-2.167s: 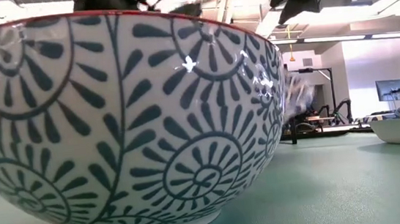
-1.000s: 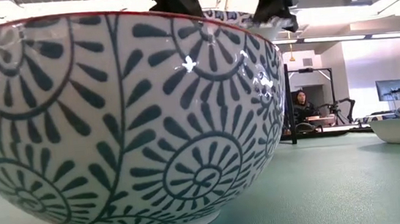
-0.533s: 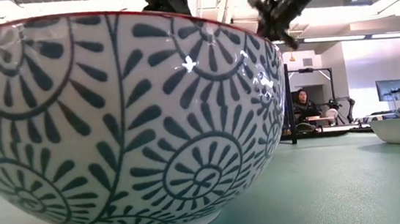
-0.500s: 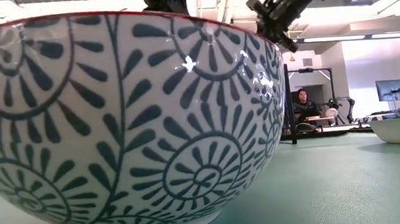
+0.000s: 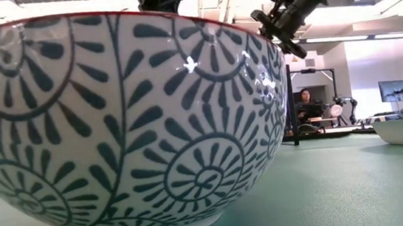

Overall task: Place and stack bowls onto a shelf
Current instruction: Stack the top left white bowl on top of the other white bowl on the shelf, then stack the top white bowl on top of the other white bowl on the shelf

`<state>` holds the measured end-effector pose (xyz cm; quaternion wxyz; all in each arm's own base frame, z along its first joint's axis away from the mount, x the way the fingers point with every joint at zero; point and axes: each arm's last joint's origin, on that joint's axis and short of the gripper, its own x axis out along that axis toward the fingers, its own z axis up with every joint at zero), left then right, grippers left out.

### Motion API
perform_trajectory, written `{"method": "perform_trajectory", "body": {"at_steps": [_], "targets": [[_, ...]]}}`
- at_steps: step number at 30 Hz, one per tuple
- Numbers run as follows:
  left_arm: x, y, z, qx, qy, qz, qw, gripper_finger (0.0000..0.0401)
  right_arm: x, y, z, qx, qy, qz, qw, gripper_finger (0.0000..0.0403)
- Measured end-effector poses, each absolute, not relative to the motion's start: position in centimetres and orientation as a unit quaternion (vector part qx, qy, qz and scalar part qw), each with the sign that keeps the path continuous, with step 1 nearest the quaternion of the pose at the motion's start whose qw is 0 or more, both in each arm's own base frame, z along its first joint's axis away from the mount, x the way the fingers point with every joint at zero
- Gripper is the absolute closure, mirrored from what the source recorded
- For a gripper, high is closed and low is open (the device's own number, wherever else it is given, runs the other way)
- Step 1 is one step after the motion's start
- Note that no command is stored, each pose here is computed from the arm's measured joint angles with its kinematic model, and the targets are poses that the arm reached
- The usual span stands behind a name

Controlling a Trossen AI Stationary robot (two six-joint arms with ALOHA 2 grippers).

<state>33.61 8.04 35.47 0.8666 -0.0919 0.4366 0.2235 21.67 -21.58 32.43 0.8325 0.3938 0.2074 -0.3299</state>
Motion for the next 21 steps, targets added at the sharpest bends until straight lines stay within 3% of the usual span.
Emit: {"method": "perform_trajectory", "body": {"at_steps": [3, 6, 12, 21], "targets": [[33.5, 8.3, 35.4, -0.09, 0.439, 0.225, 0.865, 0.0226, 21.2, -21.5, 32.6, 0.398, 0.206, -0.338, 0.827, 0.0177], [33.5, 8.5, 35.4, -0.091, 0.44, 0.224, 0.865, 0.0226, 20.5, -20.8, 34.0, 0.377, 0.185, -0.352, 0.836, 0.0158], [33.4, 8.7, 35.4, -0.095, 0.443, 0.196, 0.87, 0.0226, 18.2, -18.5, 35.5, 0.361, 0.204, -0.37, 0.831, 0.0157], [33.8, 8.8, 35.7, -0.087, 0.423, 0.187, 0.882, 0.0226, 17.3, -12.8, 34.7, 0.386, 0.329, -0.399, 0.764, 0.0159]]}}
